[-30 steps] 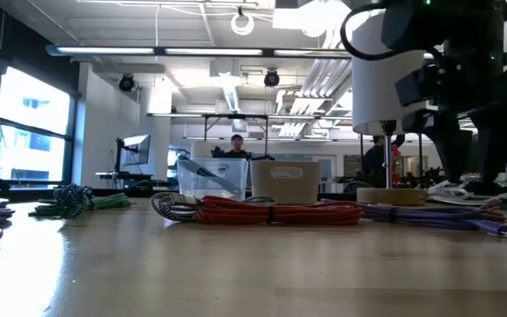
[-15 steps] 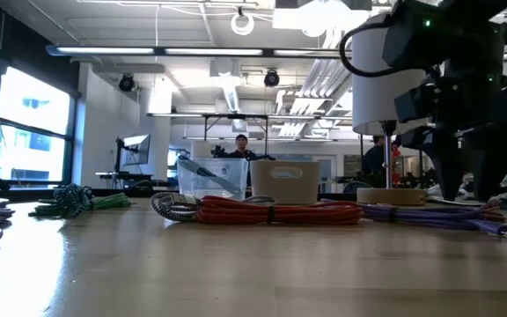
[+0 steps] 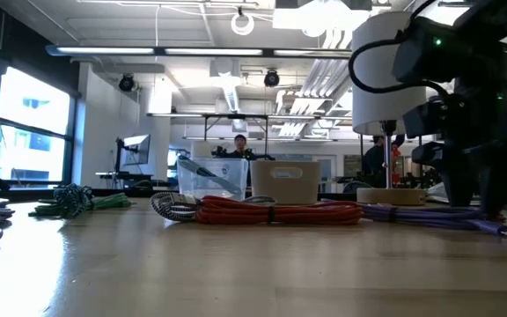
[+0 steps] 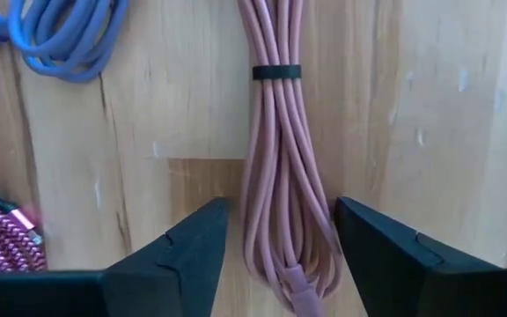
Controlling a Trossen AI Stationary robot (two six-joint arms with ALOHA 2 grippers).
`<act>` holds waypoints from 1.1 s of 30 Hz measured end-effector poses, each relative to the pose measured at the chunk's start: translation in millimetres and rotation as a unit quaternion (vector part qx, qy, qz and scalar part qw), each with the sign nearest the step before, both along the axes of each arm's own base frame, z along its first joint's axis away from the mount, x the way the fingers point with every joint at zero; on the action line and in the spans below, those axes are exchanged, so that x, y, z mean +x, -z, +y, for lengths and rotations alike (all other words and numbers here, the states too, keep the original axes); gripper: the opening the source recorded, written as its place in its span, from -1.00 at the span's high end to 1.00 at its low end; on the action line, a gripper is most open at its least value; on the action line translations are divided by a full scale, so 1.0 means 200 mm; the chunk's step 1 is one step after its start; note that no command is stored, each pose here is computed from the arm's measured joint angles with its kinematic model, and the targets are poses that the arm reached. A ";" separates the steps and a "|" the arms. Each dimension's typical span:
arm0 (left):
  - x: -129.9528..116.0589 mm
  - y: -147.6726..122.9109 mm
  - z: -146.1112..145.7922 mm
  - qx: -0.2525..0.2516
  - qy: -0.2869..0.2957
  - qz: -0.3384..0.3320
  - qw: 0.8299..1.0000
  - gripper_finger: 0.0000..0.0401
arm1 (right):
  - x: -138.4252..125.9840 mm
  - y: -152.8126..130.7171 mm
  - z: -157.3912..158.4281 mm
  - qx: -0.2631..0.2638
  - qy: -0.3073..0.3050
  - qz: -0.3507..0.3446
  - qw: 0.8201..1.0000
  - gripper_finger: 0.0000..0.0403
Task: Pick & Place USB Port
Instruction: Put the pink charger cable into the gray bin
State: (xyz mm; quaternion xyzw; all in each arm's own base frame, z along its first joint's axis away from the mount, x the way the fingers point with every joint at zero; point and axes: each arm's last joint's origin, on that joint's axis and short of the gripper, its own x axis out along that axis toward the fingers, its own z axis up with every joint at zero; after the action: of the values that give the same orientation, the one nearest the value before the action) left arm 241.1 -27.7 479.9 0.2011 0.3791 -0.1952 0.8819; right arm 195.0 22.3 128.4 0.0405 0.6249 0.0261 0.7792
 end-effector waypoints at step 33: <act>-0.33 -0.10 0.05 0.012 -0.112 -0.011 0.994 0.71 | 0.33 -0.78 -0.07 -0.094 0.068 -0.118 0.986 0.88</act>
State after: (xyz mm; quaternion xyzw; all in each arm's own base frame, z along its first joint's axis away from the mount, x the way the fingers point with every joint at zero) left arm 175.1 -17.5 500.3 0.1703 0.3920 -0.0882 0.8998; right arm 260.0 8.4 285.4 0.0066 0.5238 -0.0810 0.8480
